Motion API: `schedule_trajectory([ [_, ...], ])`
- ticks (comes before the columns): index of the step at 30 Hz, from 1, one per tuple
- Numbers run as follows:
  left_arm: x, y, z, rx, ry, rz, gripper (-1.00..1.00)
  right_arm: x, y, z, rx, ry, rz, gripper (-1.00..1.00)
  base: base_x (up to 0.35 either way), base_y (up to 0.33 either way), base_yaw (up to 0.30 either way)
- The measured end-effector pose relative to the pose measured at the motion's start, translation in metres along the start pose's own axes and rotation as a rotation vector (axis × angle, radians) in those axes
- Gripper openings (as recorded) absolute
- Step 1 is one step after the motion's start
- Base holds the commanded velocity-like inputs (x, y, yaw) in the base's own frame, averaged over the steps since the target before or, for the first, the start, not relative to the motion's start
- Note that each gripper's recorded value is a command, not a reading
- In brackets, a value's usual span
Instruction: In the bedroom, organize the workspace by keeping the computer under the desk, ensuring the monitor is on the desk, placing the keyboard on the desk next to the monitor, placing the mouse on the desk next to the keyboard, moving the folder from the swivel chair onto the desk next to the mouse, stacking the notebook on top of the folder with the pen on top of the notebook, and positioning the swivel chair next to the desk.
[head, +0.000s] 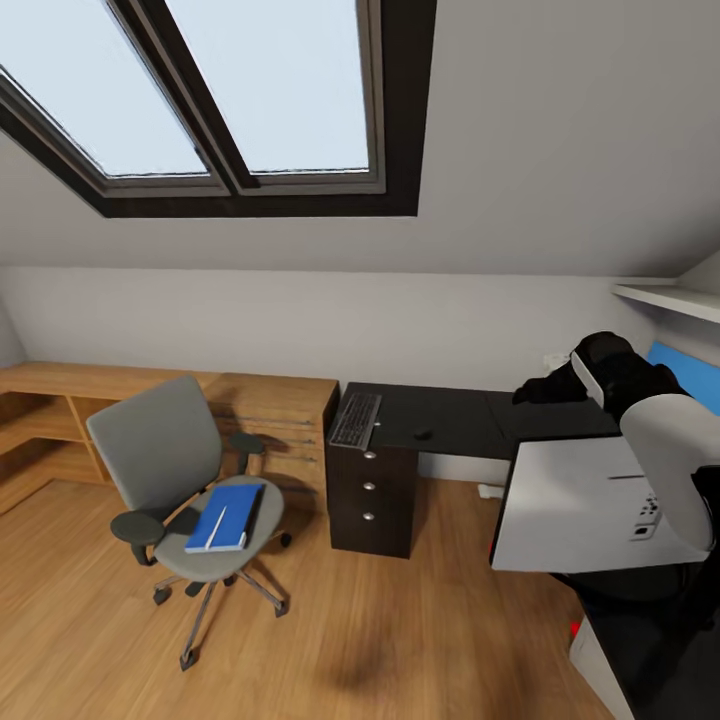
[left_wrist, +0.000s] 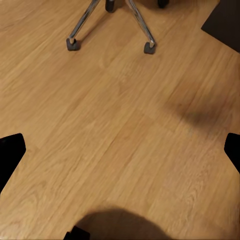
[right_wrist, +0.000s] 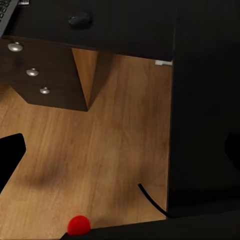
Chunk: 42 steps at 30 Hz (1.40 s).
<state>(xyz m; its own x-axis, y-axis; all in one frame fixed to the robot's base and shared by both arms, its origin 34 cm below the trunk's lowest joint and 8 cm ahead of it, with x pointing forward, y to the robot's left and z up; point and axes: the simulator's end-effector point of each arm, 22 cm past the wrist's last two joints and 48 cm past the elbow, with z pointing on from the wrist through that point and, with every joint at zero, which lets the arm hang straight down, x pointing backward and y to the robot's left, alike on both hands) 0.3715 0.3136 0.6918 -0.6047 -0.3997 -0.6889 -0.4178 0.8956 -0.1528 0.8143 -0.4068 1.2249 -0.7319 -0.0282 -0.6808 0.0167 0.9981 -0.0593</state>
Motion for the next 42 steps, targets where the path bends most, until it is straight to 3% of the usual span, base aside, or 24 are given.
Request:
schedule_trajectory([
  [32,0.0,0.0,0.0,-0.001,0.001,-0.002,1.0,0.04,-0.003,0.021,0.005,0.107,0.017,1.0,0.003,0.003,0.0],
  [42,0.0,0.0,0.0,0.0,0.001,-0.002,1.0,0.042,-0.004,0.021,0.007,0.112,0.018,1.0,-0.177,0.0,0.0],
])
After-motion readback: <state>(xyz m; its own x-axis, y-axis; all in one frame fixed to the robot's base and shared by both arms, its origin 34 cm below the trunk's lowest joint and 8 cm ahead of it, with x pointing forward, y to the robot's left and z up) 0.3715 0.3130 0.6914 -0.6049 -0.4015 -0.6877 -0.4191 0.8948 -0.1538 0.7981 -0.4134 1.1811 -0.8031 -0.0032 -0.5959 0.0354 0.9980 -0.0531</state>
